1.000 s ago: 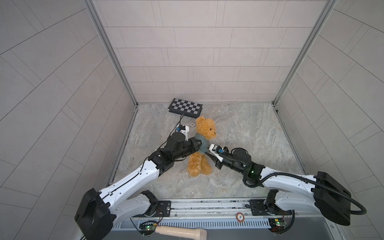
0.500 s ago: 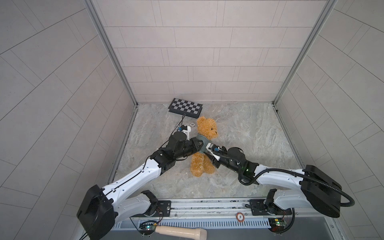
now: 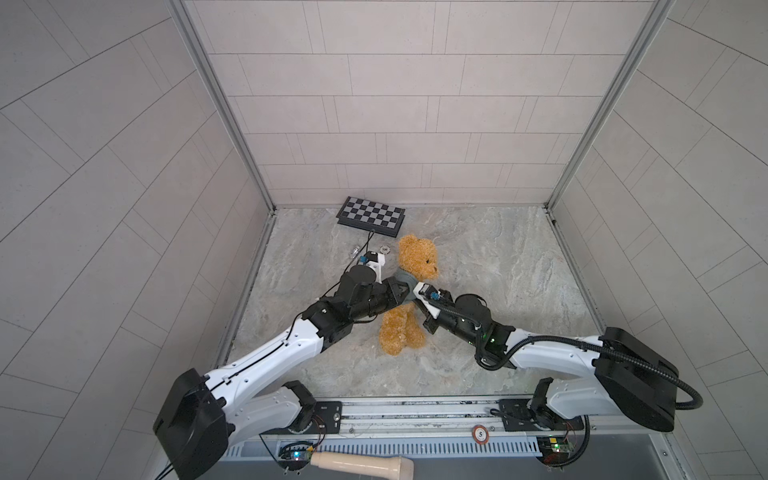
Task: Dress the teddy bear
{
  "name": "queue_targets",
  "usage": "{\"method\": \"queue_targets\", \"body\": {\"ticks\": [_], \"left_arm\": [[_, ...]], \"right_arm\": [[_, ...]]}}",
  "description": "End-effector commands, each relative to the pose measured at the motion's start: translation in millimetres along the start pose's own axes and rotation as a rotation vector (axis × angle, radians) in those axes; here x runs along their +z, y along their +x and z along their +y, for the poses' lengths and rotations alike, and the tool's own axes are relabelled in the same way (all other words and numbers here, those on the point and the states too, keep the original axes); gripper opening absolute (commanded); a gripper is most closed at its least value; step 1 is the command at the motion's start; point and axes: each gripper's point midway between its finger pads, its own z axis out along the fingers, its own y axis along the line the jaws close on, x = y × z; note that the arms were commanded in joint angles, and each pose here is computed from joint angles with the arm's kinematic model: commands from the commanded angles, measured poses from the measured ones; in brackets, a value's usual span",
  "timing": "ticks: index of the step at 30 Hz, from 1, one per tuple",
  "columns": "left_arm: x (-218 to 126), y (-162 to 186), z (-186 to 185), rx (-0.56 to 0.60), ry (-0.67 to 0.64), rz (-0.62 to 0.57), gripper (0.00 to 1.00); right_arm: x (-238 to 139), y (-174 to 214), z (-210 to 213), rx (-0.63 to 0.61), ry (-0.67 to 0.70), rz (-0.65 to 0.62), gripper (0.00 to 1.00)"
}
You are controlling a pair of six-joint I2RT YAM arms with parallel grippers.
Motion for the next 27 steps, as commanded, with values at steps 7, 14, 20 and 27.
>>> {"method": "queue_targets", "body": {"ticks": [7,14,20,27], "left_arm": [[-36,-35,-9,0.070,-0.014,-0.063,0.00],[-37,-34,-14,0.064,-0.001,-0.025,0.00],[-36,-24,-10,0.033,-0.007,0.033,0.00],[-37,3,-33,0.022,0.126,0.248,0.00]], "right_arm": [[-31,32,-57,0.063,0.237,0.067,0.00],[-44,70,-70,0.038,0.311,0.207,0.00],[-47,45,-46,-0.010,0.166,0.106,0.00],[-47,74,-68,0.003,0.299,0.231,0.00]]}}
